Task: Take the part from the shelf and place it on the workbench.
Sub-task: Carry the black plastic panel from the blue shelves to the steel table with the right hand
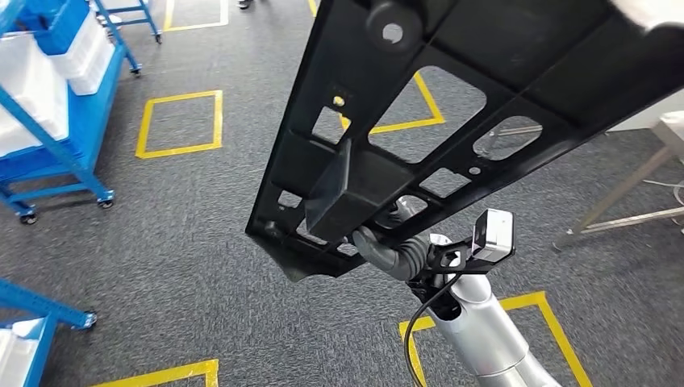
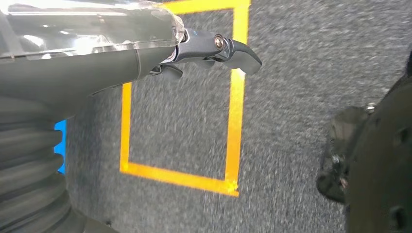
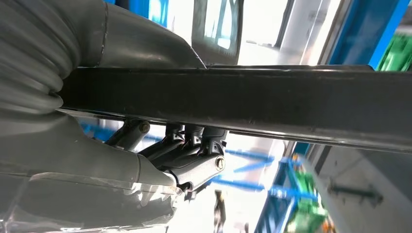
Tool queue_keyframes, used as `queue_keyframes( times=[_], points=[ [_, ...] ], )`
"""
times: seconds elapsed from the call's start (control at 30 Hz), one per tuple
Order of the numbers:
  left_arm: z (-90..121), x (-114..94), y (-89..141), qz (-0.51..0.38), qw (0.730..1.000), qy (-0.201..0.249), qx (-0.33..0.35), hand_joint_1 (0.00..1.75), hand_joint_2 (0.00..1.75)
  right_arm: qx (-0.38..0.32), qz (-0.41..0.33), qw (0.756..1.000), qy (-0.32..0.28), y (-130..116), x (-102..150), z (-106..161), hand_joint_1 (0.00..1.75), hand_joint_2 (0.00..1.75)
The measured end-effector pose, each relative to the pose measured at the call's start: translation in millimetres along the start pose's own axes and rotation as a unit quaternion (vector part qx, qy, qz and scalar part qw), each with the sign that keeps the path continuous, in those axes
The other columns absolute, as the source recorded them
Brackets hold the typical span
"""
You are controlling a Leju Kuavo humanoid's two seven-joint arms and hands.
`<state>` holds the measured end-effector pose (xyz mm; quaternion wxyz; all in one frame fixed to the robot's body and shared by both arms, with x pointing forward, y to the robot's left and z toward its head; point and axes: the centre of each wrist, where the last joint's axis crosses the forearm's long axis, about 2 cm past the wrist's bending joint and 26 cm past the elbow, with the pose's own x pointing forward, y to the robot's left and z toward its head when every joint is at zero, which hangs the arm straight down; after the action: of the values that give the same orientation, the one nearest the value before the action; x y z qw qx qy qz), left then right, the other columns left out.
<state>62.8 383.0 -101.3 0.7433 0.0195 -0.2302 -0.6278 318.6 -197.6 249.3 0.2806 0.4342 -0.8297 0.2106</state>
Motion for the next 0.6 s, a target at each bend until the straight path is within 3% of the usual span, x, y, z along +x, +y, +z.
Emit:
queue_keyframes(
  times=[0.6],
  points=[
    [-1.3,2.0,2.1,-0.012,1.0,0.004,-0.001,0.0,1.75,-0.05,0.018,0.999,0.001,-6.3,4.1,25.0,1.75,1.75]
  ],
)
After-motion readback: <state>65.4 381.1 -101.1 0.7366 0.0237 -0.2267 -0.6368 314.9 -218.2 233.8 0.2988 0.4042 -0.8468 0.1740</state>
